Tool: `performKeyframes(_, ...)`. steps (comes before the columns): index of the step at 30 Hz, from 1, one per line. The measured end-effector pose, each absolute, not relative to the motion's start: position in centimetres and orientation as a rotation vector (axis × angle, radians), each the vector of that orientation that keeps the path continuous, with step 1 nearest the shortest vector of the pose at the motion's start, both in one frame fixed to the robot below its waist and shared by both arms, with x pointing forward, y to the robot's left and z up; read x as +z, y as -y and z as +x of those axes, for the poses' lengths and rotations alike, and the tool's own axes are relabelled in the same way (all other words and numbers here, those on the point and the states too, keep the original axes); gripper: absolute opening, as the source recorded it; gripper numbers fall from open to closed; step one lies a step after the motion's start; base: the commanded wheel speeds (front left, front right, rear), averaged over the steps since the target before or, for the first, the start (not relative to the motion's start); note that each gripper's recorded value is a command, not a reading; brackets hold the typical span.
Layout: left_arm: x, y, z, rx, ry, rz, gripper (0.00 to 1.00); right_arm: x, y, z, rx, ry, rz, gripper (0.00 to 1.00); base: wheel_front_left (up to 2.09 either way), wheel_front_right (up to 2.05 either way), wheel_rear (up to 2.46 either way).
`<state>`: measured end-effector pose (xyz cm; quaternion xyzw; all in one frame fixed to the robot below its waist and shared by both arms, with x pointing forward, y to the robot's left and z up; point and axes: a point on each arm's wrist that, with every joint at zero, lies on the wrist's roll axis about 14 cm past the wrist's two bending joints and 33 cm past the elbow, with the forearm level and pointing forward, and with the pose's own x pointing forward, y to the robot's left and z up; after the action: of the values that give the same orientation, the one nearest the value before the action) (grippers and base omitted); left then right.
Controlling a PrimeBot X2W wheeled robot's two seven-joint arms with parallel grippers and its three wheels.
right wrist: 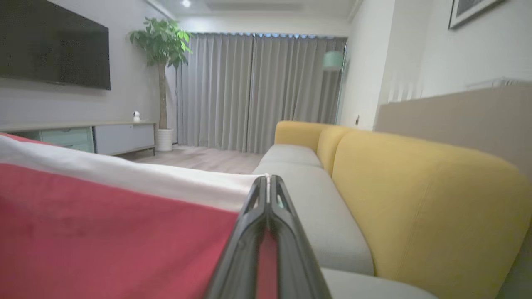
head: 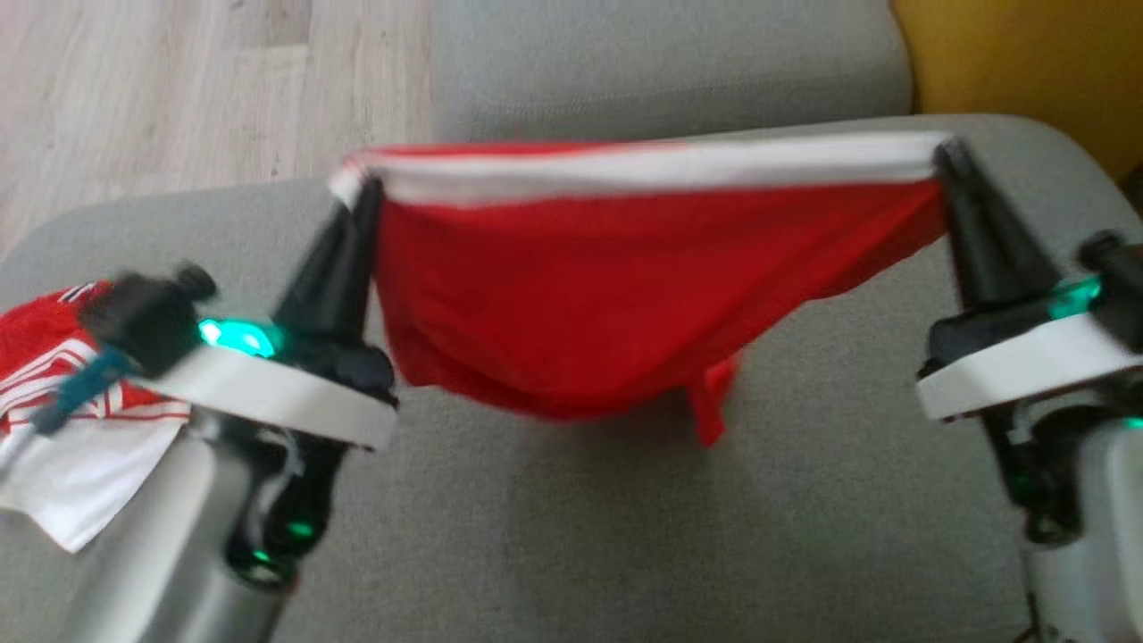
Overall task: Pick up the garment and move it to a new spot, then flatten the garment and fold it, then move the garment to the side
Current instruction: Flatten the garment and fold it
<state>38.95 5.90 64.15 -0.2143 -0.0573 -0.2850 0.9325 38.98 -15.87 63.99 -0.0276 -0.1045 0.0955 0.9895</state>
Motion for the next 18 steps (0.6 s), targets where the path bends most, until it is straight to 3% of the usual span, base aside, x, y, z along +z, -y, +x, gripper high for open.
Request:
performKeyframes(11,73.8,-6.1,36.8,-0.666,0.328,-0.275,0.0,74.6,16.6,34.8,0.16,0.503,-0.139,0.0,0.0,0.0,0.0)
performKeyframes(18,71.6,-5.9,40.2,-0.651,0.235,-0.279,0.0,72.3,17.2,37.8,0.153,0.399,-0.128,0.0,0.0,0.0,0.0)
